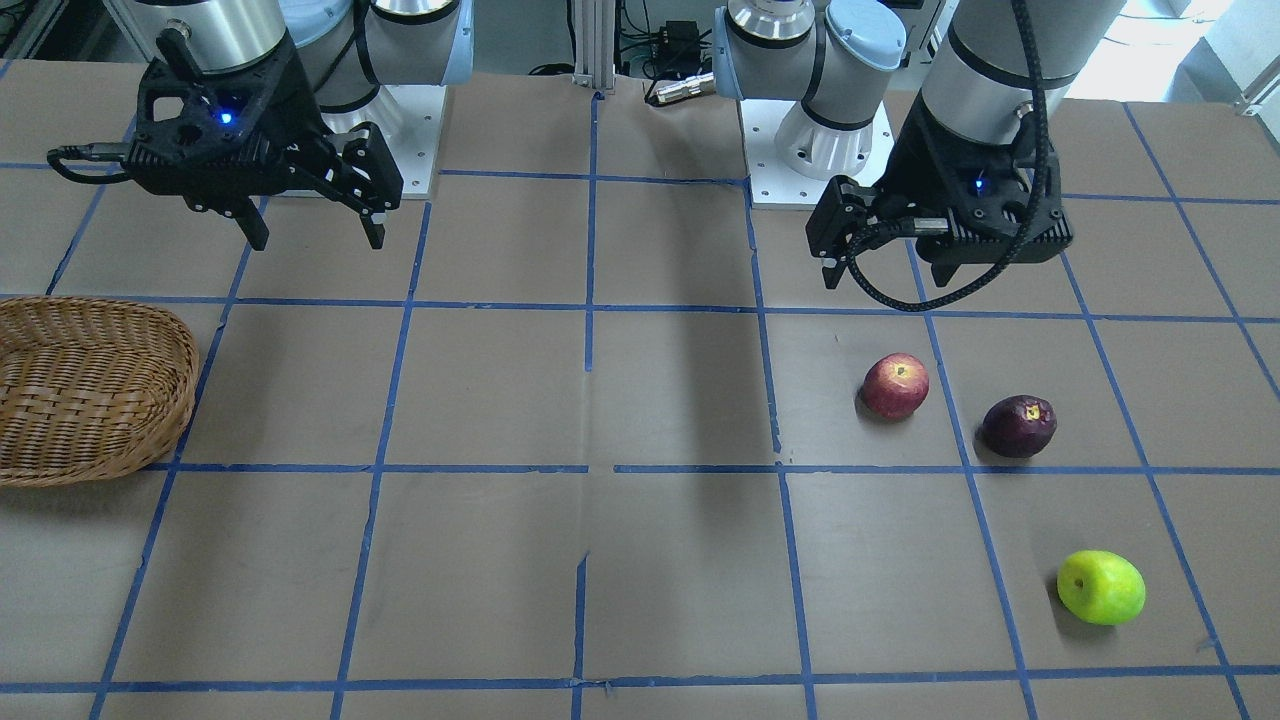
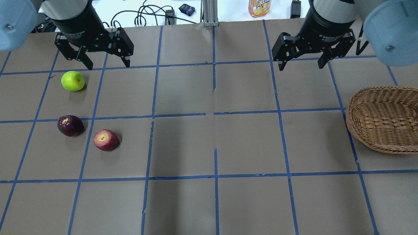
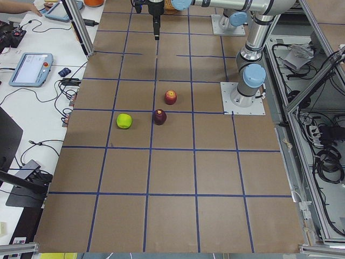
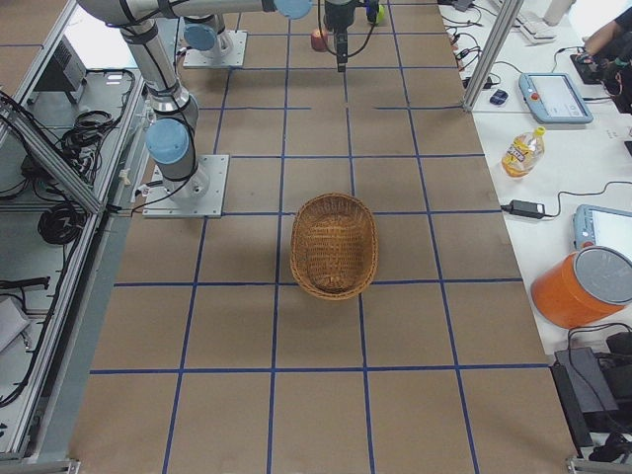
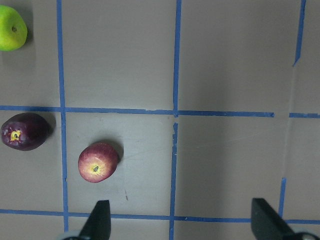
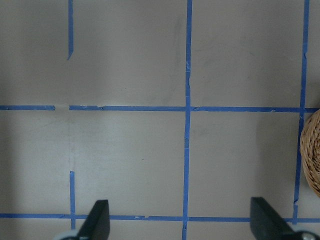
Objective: Put all apples into basket
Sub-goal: 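Move the left gripper toward the red apple, then lower the left gripper and grasp the red apple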
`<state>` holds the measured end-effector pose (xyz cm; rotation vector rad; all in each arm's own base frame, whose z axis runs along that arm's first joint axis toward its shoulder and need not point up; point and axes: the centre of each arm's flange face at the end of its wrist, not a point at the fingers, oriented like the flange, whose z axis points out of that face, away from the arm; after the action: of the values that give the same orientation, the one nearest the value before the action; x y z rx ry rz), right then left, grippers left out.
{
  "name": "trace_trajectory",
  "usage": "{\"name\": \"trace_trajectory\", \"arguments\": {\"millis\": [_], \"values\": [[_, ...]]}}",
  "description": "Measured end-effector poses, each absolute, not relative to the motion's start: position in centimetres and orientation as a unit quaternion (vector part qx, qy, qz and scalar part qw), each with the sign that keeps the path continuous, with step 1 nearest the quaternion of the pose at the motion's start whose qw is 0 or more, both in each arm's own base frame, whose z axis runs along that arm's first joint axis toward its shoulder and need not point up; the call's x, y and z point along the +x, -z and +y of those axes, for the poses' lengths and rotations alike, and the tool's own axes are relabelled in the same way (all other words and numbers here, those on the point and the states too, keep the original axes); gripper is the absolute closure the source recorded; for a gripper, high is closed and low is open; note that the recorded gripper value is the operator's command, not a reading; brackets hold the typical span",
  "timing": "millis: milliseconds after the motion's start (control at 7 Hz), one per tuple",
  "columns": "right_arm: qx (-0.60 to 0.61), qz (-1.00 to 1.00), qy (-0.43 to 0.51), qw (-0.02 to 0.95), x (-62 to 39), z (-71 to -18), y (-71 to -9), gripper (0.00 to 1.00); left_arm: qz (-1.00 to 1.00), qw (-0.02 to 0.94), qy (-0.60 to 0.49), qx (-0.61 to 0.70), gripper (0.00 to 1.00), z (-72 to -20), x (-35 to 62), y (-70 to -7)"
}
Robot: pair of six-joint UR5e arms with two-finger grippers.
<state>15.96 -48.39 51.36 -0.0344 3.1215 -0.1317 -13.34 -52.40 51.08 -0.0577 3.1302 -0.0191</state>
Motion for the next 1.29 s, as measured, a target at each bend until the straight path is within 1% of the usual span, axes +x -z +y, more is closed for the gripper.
{"name": "trace_trajectory", "arguments": {"millis": [571,857,1000,1286], "values": [[-0.010,0.999,0.043,0.009,16.0,-48.4,-51.4,0.00,1.000,0.005,0.004,-0.018,0.00,-52.1,-13.4,-50.9],[-0.010,0.999,0.043,0.009,16.0,-48.4,-51.4,0.00,1.000,0.009,-0.010,-0.008,0.00,-51.9,-12.1,-49.6],[-0.010,0.999,0.043,0.009,16.0,-48.4,-51.4,0.00,1.000,0.008,-0.030,0.000,0.00,-52.3,-9.2,-47.5],[-0.010,0.999,0.043,0.009,16.0,-48.4,-51.4,0.00,0.998,-0.004,-0.058,-0.004,0.00,-52.7,-1.7,-39.9]]}}
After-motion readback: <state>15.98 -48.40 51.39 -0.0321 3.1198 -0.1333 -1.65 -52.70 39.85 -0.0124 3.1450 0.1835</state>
